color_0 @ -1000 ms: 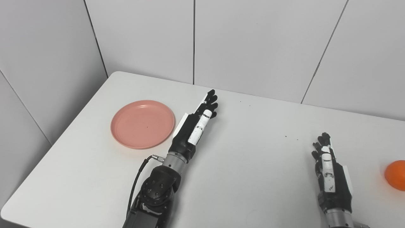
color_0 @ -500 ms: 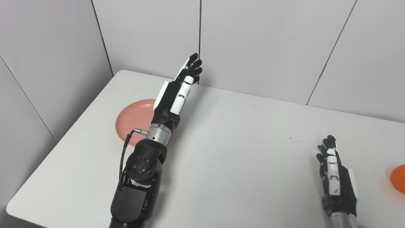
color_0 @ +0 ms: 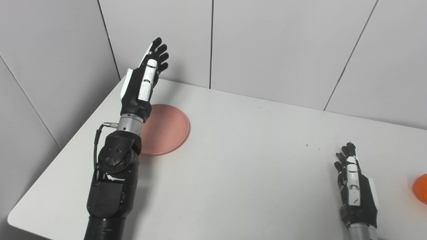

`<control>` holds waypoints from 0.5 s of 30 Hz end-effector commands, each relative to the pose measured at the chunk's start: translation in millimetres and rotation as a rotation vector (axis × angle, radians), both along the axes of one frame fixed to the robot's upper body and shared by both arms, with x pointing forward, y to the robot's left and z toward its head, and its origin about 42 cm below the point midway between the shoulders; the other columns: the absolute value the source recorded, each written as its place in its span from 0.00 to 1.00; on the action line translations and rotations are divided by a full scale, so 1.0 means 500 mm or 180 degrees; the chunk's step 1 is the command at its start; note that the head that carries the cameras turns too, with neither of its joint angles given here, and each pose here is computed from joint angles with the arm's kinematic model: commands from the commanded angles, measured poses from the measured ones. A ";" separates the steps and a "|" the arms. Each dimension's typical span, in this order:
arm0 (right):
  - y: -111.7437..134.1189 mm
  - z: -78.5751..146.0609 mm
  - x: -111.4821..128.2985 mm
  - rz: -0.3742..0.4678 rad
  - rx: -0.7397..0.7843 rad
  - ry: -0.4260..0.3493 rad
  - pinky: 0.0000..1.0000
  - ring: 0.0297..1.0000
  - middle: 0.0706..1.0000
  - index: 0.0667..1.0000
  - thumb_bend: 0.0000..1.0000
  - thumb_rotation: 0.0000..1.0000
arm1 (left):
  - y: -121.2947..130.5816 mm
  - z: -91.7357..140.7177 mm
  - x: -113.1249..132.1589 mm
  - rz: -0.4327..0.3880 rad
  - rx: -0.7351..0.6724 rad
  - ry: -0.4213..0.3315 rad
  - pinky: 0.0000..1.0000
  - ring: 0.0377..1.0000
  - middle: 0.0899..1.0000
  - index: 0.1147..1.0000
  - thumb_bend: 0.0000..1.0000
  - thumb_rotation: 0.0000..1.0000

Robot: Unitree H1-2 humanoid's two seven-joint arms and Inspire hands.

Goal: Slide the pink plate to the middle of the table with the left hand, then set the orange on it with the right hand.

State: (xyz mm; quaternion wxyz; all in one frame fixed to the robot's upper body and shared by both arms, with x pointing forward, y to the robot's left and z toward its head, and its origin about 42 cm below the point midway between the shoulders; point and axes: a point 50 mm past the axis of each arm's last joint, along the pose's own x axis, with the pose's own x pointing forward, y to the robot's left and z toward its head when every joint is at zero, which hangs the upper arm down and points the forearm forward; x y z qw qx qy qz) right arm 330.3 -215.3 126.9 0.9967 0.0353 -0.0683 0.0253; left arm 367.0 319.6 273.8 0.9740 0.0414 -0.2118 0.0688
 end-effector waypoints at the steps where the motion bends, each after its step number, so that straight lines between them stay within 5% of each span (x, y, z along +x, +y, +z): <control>1: 0.003 0.017 0.003 0.0047 0.0012 -0.0128 1.00 1.00 1.00 1.00 0.19 1.00 | 0.017 0.042 0.011 0.0032 -0.0025 -0.0230 0.92 0.93 0.94 0.92 0.41 0.99; 15: -0.002 0.018 0.002 0.0036 0.0011 -0.0150 1.00 1.00 1.00 1.00 0.17 1.00 | 0.127 0.026 0.010 0.0267 -0.0224 -0.0057 0.92 0.93 0.95 0.92 0.36 1.00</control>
